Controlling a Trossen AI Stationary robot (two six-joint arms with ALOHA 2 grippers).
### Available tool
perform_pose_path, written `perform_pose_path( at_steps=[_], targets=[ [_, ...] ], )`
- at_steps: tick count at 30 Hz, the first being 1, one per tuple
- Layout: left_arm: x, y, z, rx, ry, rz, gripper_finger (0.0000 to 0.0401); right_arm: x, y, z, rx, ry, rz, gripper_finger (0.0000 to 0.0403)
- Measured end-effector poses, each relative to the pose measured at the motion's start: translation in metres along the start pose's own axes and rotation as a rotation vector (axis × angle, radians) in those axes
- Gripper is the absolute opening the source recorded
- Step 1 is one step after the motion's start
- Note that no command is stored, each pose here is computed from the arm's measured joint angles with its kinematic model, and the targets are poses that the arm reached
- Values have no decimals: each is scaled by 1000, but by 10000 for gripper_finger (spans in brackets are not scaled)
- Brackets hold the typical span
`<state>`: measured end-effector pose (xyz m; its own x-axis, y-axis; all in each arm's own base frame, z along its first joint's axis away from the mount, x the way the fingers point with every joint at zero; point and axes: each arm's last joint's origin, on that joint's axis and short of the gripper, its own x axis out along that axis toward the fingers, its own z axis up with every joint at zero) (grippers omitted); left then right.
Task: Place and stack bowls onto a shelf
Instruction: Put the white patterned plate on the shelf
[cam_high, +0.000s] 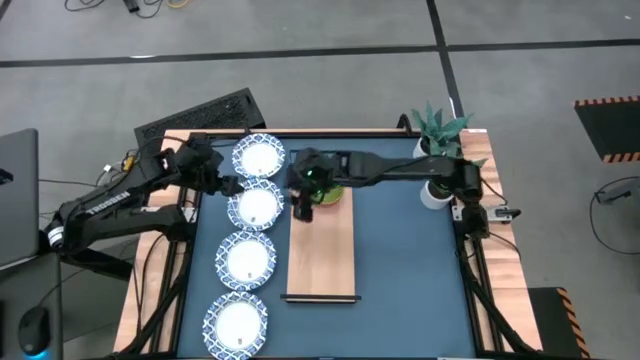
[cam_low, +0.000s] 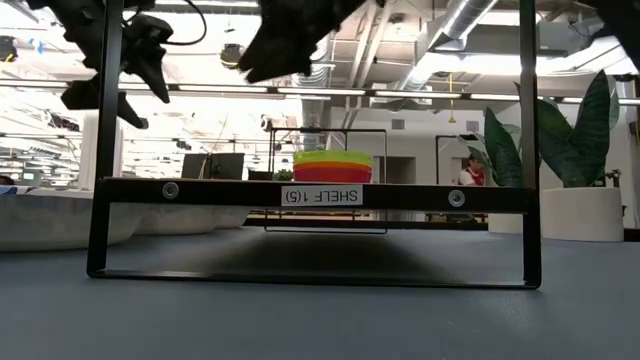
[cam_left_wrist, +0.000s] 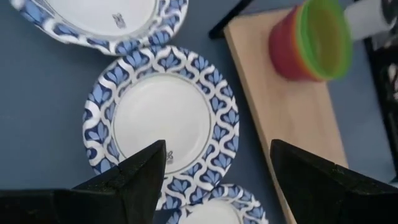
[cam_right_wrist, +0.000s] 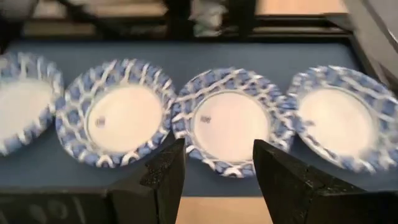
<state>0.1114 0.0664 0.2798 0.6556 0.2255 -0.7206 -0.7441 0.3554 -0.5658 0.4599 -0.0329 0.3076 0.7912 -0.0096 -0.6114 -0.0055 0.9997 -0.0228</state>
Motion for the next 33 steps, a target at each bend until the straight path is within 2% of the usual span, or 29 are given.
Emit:
perform_pose_path(
  at_steps=[4,13,23,29,33],
  targets=[
    [-8,2,-2,-33,-48,-6,272,30,6,-11,-124,9,20,212],
    [-14,3,-4,-51,-78,-9,272,76,13,-33,-331,67,46,212],
    [-14,4,-4,-53,-87,0,272,115,13,-33,-401,139,68,212],
    [-14,4,-4,-53,-89,3,272,129,11,-45,-480,279,110,212],
    [-14,4,-3,-53,-94,6,272,136,10,-50,-508,311,90,212]
  ],
)
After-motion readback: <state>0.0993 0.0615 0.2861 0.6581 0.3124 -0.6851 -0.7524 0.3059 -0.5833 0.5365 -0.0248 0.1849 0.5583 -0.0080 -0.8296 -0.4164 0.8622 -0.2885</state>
